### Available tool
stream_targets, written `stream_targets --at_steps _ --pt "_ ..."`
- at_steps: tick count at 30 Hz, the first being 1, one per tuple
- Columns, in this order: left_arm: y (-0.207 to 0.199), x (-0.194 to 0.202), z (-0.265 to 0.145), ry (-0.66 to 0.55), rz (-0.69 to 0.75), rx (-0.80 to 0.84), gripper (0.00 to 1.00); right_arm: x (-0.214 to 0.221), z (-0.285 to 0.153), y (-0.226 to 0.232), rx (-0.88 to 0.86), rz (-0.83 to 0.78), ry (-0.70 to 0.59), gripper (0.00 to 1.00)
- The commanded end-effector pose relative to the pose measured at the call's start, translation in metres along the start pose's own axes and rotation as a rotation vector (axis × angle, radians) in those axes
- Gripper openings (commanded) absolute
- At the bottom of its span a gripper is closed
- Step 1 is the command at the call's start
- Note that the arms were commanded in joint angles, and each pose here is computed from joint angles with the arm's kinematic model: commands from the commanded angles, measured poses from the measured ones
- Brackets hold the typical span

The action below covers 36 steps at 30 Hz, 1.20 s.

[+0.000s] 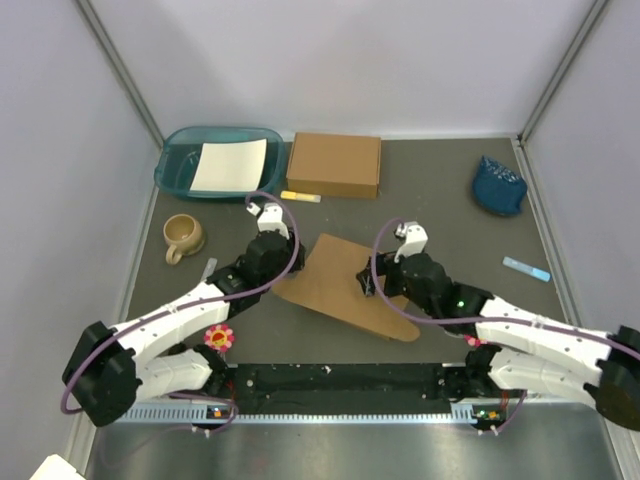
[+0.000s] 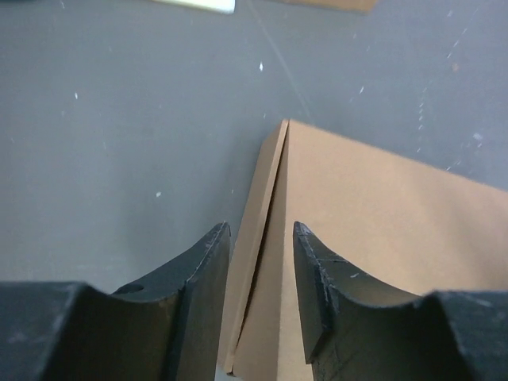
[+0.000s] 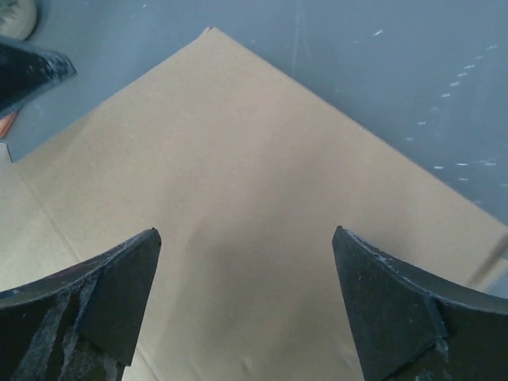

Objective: Fold the paper box

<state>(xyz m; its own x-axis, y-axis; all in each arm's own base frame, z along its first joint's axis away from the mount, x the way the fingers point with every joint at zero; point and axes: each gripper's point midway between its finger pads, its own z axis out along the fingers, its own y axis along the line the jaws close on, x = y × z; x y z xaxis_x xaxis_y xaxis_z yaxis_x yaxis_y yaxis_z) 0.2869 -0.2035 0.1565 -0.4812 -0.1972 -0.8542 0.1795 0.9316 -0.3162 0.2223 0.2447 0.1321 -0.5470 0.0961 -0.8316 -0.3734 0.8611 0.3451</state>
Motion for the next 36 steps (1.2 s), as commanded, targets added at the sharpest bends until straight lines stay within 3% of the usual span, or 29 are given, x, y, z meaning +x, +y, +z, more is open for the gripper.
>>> stream_targets --at_steps 1,3,5,9,17,36 --pt "-0.002 0.014 0.004 0.034 -0.024 0.017 0.44 -0.043 -0.036 -0.016 0.104 0.059 -0.099 0.97" --pt "0.000 0.019 0.003 0.041 -0.026 0.024 0.45 -0.063 -0.056 -0.022 0.127 0.106 -0.169 0.99" --pt "-0.005 0.018 0.001 0.033 -0.040 0.058 0.45 -0.067 -0.073 -0.032 0.171 0.144 -0.160 0.99" --pt "-0.010 0.028 0.000 0.065 -0.053 0.092 0.45 -0.047 -0.088 -0.041 0.223 0.169 -0.044 0.99" --pt "-0.008 0.061 -0.003 0.162 -0.081 0.128 0.45 0.023 -0.082 -0.034 0.163 0.351 0.162 0.99" --pt "-0.019 0.094 -0.017 0.223 -0.189 0.254 0.43 0.037 -0.059 -0.013 0.068 0.383 0.200 0.95"
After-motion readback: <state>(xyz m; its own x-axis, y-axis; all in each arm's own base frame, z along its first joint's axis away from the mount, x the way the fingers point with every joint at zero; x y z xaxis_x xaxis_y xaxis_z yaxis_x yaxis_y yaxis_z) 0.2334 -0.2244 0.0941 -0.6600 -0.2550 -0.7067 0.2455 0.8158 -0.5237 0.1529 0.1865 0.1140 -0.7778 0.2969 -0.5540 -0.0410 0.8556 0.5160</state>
